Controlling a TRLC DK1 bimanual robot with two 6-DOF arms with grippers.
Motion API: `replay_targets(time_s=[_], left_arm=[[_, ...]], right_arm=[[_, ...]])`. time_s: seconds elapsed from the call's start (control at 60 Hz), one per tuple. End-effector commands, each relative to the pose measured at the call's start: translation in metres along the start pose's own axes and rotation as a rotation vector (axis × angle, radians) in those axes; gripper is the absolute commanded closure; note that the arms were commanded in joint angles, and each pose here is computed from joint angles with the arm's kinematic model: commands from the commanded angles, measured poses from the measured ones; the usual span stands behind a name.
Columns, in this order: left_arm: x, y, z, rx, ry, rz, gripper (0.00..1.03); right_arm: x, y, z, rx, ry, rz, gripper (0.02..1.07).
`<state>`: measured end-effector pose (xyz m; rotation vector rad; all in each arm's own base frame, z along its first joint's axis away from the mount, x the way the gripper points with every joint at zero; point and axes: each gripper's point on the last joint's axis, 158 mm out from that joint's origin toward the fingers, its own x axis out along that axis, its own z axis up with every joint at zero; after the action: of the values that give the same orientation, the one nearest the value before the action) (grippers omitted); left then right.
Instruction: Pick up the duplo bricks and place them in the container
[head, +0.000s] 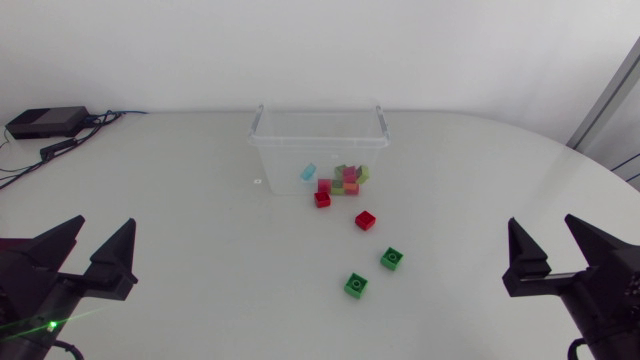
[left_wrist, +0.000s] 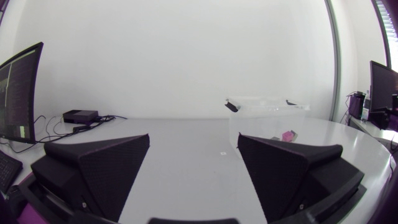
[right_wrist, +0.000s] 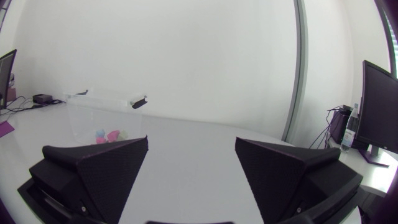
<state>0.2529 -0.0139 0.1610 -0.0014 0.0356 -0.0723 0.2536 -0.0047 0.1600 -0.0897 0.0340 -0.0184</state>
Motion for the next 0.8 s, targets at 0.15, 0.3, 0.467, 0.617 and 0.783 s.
replay_targets(time_s=[0.15, 0.3, 0.467, 0.617, 0.783], left_arm=[[0.0, -0.003, -0.003, 0.005, -0.001, -0.012, 0.05], [-0.003, -0.002, 0.012, 0.005, -0.008, -0.006, 0.06], [0.004, -0.002, 0.026, 0.002, 0.041, -0.009, 0.06], [0.019, -0.003, 0.038, -0.008, 0.114, -0.018, 0.06], [0.042, -0.025, 0.044, -0.012, 0.212, -0.093, 0.06]], right_arm=[[0.001, 0.001, -0.002, 0.005, -0.013, 0.004, 0.06], [-0.001, 0.005, 0.011, 0.012, -0.041, 0.02, 0.07], [0.0, 0.007, 0.027, 0.011, -0.037, 0.035, 0.07], [0.009, 0.009, 0.033, 0.01, 0.023, 0.049, 0.07], [0.021, 0.013, 0.032, 0.008, 0.1, 0.071, 0.07]])
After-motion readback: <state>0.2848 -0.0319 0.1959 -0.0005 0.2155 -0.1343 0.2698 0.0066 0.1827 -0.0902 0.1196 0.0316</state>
